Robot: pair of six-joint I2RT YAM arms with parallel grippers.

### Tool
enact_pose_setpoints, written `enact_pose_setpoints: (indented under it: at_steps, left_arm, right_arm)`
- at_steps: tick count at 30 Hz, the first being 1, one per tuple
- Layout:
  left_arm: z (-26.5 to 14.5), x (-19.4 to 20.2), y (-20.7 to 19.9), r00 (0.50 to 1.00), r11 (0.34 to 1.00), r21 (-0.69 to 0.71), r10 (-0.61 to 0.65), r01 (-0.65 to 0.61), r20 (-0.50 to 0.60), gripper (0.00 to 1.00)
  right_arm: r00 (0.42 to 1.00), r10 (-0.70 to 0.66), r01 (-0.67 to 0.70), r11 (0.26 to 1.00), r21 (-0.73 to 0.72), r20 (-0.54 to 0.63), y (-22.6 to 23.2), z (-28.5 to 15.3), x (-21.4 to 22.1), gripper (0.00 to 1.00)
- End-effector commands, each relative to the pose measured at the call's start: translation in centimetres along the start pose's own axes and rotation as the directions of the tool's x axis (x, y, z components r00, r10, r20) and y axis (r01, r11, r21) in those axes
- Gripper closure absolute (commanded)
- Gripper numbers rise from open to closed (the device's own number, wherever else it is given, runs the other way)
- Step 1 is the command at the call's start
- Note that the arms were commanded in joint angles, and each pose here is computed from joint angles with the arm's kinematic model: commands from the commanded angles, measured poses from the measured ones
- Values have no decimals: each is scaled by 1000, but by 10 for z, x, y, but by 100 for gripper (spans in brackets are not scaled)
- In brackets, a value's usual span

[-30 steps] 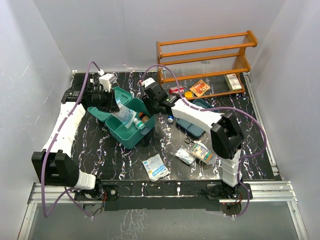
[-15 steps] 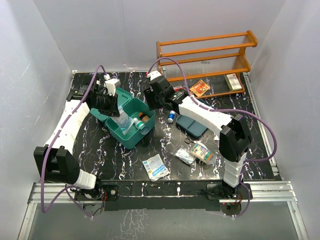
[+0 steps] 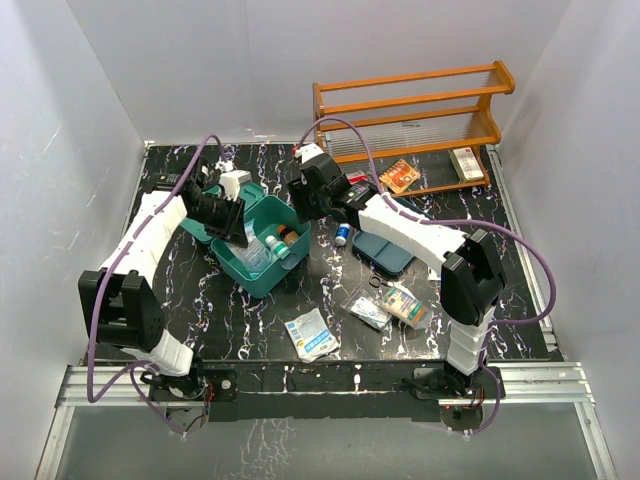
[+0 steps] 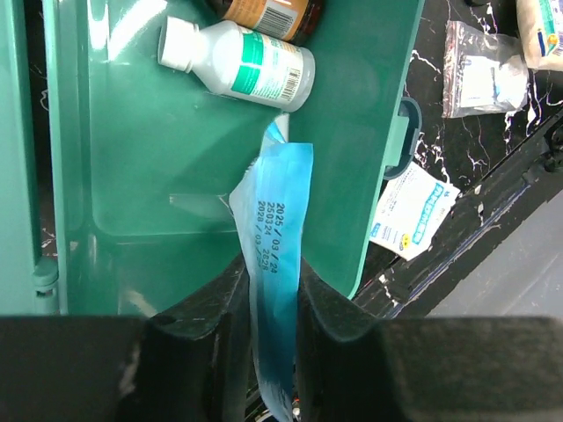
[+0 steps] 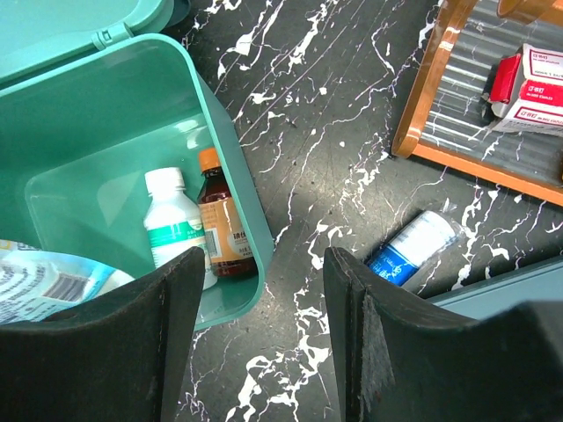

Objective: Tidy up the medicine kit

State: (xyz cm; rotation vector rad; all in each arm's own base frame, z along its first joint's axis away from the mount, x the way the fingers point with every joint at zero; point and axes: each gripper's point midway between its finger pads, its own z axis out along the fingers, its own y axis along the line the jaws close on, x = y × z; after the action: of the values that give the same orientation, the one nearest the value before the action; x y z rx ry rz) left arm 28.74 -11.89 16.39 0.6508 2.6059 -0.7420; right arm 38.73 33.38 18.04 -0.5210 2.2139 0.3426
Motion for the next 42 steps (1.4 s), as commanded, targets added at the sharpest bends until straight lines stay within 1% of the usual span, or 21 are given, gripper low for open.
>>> enact_pose_setpoints:
  at_steps: [1, 8, 10, 12, 14, 15, 18, 23, 28, 31, 34, 37, 40, 41, 42]
  left_arm:
    - [3, -5, -10, 1000, 999, 46, -11, 12, -12, 77]
    - [16, 8, -5, 995, 1000, -10, -4, 3, -104, 69]
    - [11, 3, 1, 995, 998, -57, 9, -14, -97, 67]
    - [5, -6, 9, 997, 993, -115, 18, -27, -79, 61]
    - [0, -15, 17, 998, 986, -166, 24, -34, -63, 59]
    - [-1, -18, 21, 998, 982, -186, 27, -38, -58, 56]
    - [-6, -22, 27, 998, 973, -226, 38, -49, -57, 51]
    - [-15, -28, 33, 998, 956, -286, 53, -61, -38, 46]
    - [-15, -29, 34, 1000, 953, -304, 12, -14, -7, 45]
    - [-14, -32, 31, 999, 950, -312, -5, 19, 44, 51]
    - [-13, -40, 22, 994, 946, -323, 1, 35, 113, 52]
    - [-3, -42, 13, 988, 945, -319, -28, 77, 152, 56]
    - [14, -34, 7, 990, 926, -367, -38, 85, 135, 60]
    - [20, -31, 6, 991, 909, -406, -44, 94, 130, 60]
    - [20, -28, 15, 989, 870, -479, -56, 116, 138, 62]
  right_arm:
    - [993, 27, -26, 1000, -8, 116, 1, -19, -34, 46]
    - [991, 19, -21, 1000, 15, 133, -5, -19, -36, 46]
    - [990, 21, -23, 1000, 12, 137, -5, -19, -36, 46]
    - [990, 23, -24, 1000, 9, 142, -6, -20, -37, 46]
    - [990, 25, -26, 1000, 8, 142, -7, -19, -37, 46]
    - [990, 25, -26, 1000, 7, 141, -7, -19, -37, 46]
    - [990, 26, -26, 1000, 5, 142, -7, -20, -35, 46]
    - [989, 28, -29, 1000, 5, 147, -9, -22, -35, 46]
    - [988, 43, -46, 999, 15, 145, -11, -23, -32, 46]
    - [985, 78, -84, 996, 34, 153, -16, -23, -32, 46]
    - [980, 118, -129, 990, 59, 161, -22, -22, -32, 46]
    - [960, 171, -192, 978, 78, 220, -31, -37, -45, 47]
    - [938, 224, -252, 964, 79, 266, -41, -45, -51, 47]
    - [930, 239, -270, 960, 75, 279, -44, -47, -52, 47]
    - [925, 252, -283, 957, 72, 284, -47, -48, -52, 47]
